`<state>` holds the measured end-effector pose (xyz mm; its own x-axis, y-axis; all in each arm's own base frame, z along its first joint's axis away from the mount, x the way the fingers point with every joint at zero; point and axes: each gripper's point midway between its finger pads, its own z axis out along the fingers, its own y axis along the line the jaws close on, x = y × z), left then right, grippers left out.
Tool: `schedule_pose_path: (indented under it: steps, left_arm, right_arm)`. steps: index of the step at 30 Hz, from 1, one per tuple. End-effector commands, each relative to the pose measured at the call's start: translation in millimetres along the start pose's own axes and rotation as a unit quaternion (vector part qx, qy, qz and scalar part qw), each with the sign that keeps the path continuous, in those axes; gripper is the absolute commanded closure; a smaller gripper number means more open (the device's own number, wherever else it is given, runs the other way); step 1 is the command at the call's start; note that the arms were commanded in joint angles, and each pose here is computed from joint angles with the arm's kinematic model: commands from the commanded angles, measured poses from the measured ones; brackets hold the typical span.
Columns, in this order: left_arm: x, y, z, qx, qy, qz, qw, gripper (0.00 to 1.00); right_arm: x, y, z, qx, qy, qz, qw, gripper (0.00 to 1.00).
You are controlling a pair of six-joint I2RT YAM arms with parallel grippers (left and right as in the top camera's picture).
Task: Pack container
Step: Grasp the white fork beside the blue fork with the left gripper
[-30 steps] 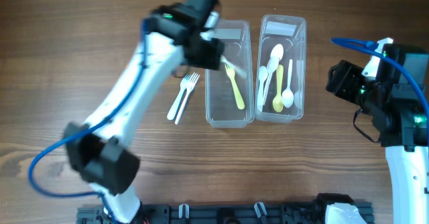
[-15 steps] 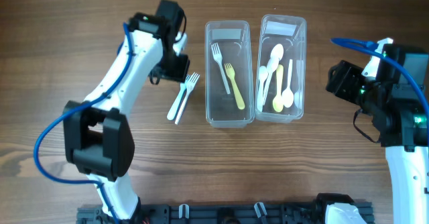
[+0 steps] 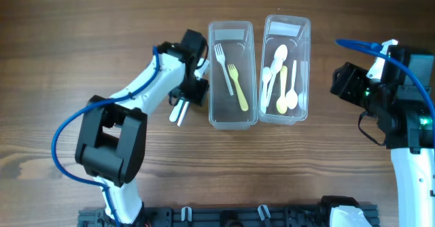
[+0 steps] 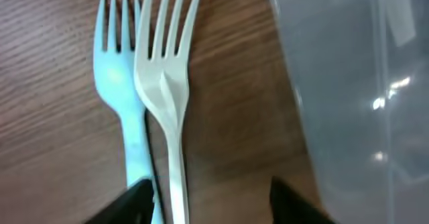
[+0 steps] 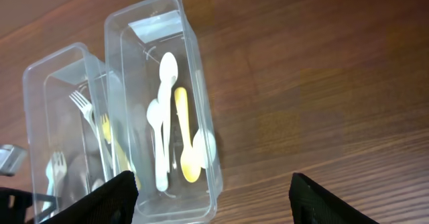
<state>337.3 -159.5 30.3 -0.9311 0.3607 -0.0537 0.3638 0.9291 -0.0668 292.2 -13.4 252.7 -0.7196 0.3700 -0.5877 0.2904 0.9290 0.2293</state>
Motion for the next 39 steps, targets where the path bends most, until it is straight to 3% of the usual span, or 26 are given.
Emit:
schedule_pose_path:
  steps: [1,12,23,30,34,39]
  left_arm:
    - [9.1,-1.8,10.2,0.006,0.009,0.012,1.0,0.44]
    - [16.8,-0.2,30.3,0.007,0.003,0.013,1.0,0.43]
    - [17.1,1.7,37.3,0.007,-0.005,0.023,1.0,0.5]
    - [17.0,1.8,37.3,0.006,-0.005,0.016,1.0,0.96]
    - [16.2,5.1,33.5,0.0,-0.007,0.0,1.0,0.96]
    - [-3.3,15.5,-36.0,-0.027,-0.046,-0.017,0.998,0.96]
  right_arm:
    - [-1.2,0.2,-4.8,-0.003,-0.008,-0.006,1.0,0.27]
    - [0.2,-0.3,-4.6,-0.002,-0.005,-0.005,1.0,0.27]
    - [1.8,-0.8,-4.6,-0.001,-0.001,-0.005,1.0,0.27]
    - [1.7,-0.8,-4.7,-0.001,-0.002,-0.005,1.0,0.27]
    - [1.6,-0.8,-4.7,-0.001,-0.002,-0.005,1.0,0.27]
    - [1.0,-0.5,-4.7,-0.001,-0.003,-0.005,1.0,0.27]
